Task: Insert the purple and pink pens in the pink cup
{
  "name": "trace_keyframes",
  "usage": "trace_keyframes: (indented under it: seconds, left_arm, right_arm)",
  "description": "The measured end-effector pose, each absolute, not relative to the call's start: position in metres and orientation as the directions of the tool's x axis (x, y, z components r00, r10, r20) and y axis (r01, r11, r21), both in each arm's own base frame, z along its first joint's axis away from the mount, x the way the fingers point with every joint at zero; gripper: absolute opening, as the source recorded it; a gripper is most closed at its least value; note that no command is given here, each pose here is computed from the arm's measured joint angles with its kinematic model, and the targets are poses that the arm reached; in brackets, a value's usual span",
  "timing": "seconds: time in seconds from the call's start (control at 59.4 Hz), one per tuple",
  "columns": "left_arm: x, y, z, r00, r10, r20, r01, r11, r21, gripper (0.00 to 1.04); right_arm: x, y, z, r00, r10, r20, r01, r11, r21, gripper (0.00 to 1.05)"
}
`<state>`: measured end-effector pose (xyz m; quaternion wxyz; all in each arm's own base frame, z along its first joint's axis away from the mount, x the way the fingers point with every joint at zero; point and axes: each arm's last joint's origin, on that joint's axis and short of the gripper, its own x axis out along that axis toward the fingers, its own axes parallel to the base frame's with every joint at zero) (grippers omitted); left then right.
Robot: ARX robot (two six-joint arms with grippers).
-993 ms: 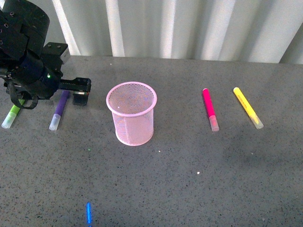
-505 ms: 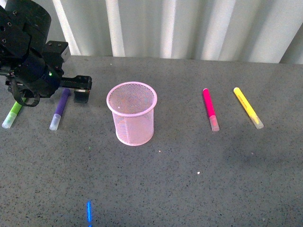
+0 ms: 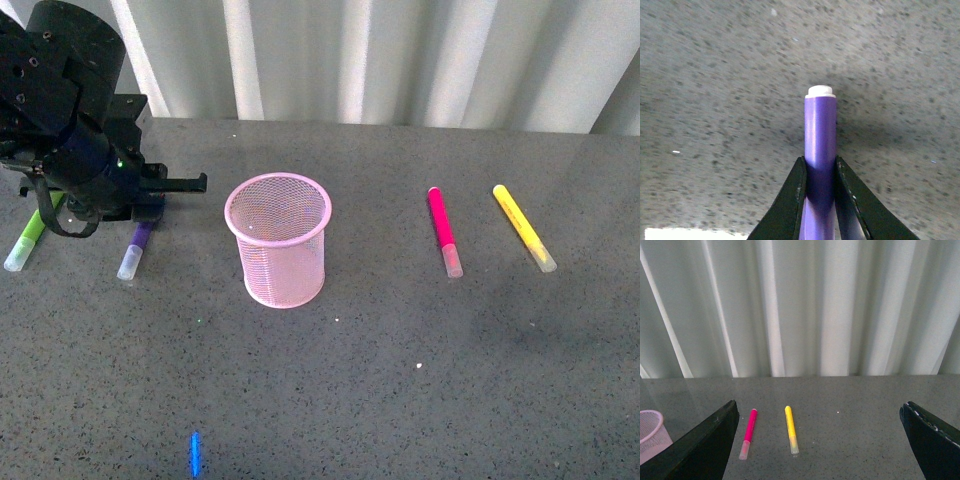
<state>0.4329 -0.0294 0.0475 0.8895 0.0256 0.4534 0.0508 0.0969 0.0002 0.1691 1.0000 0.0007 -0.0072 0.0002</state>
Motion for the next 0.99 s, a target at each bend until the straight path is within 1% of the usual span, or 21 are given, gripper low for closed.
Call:
trace_keyframes:
  seconds: [0.05,0.202,0.32,0.522,0.572,0.64,0.724,0.741,0.774,0.875,0.993]
  left_arm:
    - [0.431,-0.029,0.047,0.619,0.135,-0.774,-0.071,0.991,0.116,0.13]
    - [0.427,-0.026,0.064,0.716,0.109,-0.690,-0.075,0.994,0.080,0.13]
    - [0.421,-0.019,0.098,0.809,0.100,-0.580,-0.096,0.995,0.037,0.13]
    - [0.399,-0.017,0.140,0.919,0.092,-0.382,-0.123,0.991,-0.056,0.13]
    - [0.391,-0.019,0.147,0.938,0.088,-0.337,-0.123,0.989,-0.085,0.13]
    - [0.377,-0.026,0.157,0.966,0.080,-0.247,-0.109,0.988,-0.108,0.13]
    - [0.357,-0.044,0.169,0.994,0.025,-0.107,-0.039,0.990,-0.133,0.13]
    - [0.349,-0.052,0.172,0.998,0.005,-0.061,-0.014,0.990,-0.142,0.13]
    - [0.342,-0.059,0.174,1.000,-0.007,-0.028,0.003,0.988,-0.155,0.13]
    - [0.326,-0.083,0.174,0.999,-0.027,0.026,0.032,0.984,-0.176,0.13]
    - [0.314,-0.111,0.162,0.998,-0.039,0.058,0.049,0.982,-0.180,0.13]
  right_arm:
    - [0.097,0.000,0.169,1.000,0.001,0.014,-0.001,1.000,0.001,0.98]
    - [0.097,0.000,0.169,1.000,0.001,0.014,-0.001,1.000,0.001,0.98]
    - [0.097,0.000,0.169,1.000,0.000,0.014,0.000,1.000,0.001,0.98]
    - [0.097,0.000,0.169,1.000,0.001,0.014,-0.001,1.000,0.001,0.98]
    - [0.097,0.000,0.169,1.000,0.001,0.014,-0.001,1.000,0.001,0.98]
    - [0.097,0.000,0.169,1.000,0.001,0.014,-0.001,1.000,0.001,0.98]
    - [0.097,0.000,0.169,1.000,0.001,0.014,-0.001,1.000,0.001,0.98]
    - [0.097,0.000,0.169,1.000,0.001,0.014,-0.001,1.000,0.001,0.98]
    - [0.097,0.000,0.169,1.000,0.001,0.014,-0.001,1.000,0.001,0.98]
    - [0.097,0.000,0.169,1.000,0.000,0.014,0.000,1.000,0.001,0.98]
    - [0.097,0.000,0.169,1.000,0.001,0.014,-0.001,1.000,0.001,0.98]
